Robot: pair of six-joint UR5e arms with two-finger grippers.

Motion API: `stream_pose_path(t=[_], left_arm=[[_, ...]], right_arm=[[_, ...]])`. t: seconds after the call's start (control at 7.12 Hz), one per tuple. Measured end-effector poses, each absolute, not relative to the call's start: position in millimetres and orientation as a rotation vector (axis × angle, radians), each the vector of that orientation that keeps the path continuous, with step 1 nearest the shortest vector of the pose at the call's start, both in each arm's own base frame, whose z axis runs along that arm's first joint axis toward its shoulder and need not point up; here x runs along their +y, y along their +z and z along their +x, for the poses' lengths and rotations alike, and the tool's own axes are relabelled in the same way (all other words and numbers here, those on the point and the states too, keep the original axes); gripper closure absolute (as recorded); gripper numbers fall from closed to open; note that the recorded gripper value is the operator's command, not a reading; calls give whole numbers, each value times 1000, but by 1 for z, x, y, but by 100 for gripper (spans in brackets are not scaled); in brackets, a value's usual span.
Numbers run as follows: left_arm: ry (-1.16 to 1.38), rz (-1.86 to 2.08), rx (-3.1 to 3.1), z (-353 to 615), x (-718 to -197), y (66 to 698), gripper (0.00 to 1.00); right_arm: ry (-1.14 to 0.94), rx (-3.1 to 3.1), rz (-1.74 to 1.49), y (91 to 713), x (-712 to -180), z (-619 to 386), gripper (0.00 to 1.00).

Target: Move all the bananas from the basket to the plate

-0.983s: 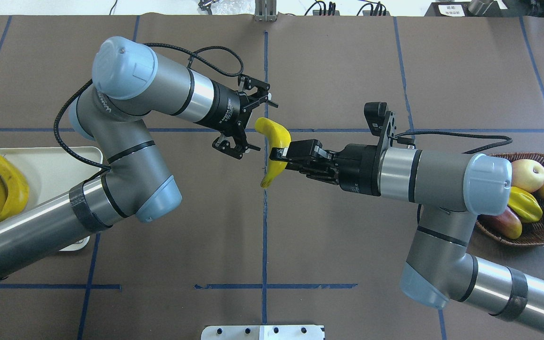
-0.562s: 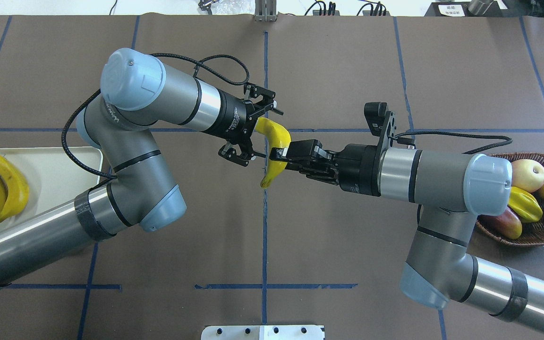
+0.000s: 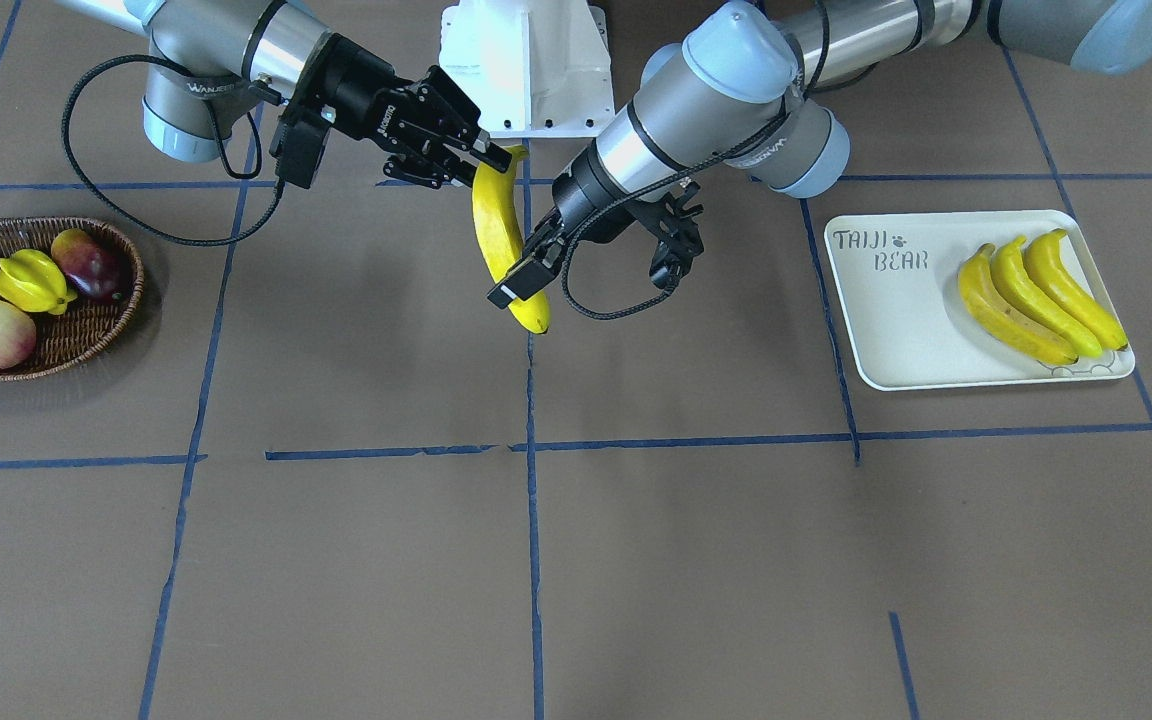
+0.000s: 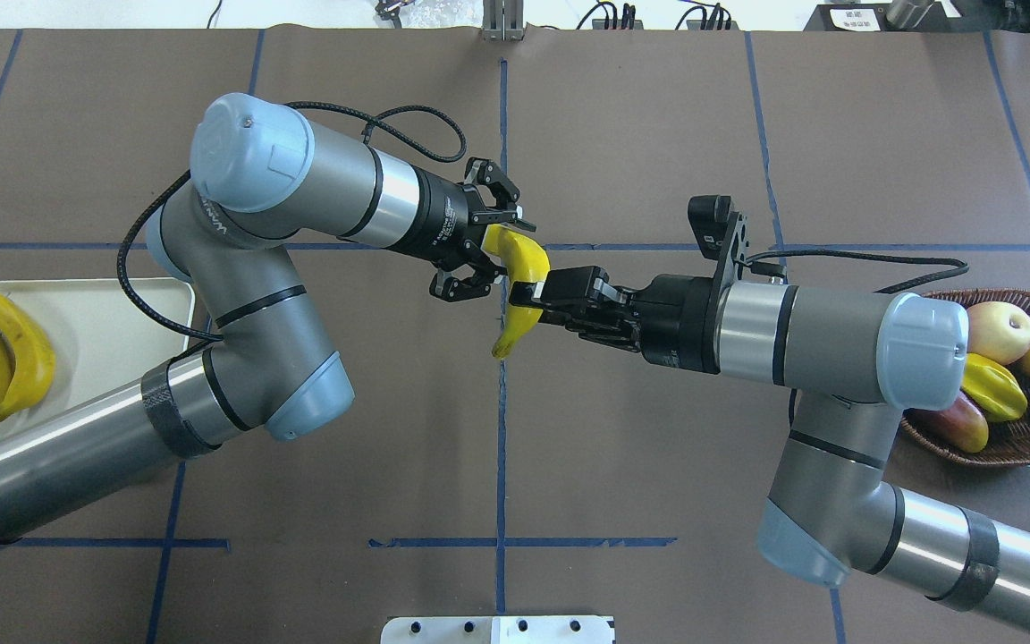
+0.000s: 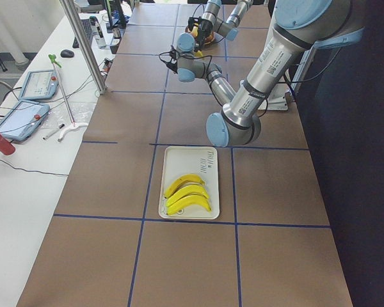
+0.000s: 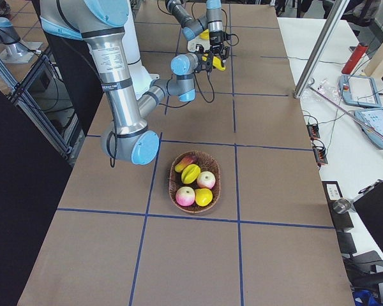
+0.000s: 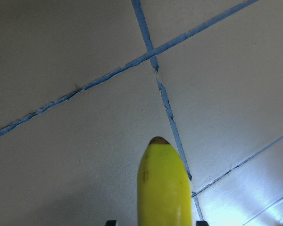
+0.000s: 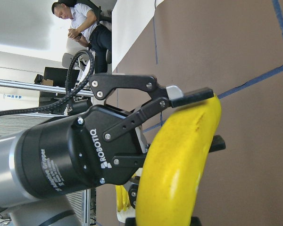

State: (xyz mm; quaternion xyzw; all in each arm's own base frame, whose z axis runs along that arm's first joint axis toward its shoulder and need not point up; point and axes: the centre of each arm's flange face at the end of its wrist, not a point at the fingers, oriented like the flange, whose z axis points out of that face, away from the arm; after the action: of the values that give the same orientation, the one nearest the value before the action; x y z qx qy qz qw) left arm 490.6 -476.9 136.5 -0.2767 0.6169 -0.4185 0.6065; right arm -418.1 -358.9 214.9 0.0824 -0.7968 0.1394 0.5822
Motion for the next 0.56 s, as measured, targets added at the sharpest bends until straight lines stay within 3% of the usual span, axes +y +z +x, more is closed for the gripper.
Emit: stream_pose_path(t=[0.56], left_arm=[[-957, -629, 1451, 482, -480, 141, 100]], right_arm=[[328, -1850, 205, 212, -362, -418, 0]])
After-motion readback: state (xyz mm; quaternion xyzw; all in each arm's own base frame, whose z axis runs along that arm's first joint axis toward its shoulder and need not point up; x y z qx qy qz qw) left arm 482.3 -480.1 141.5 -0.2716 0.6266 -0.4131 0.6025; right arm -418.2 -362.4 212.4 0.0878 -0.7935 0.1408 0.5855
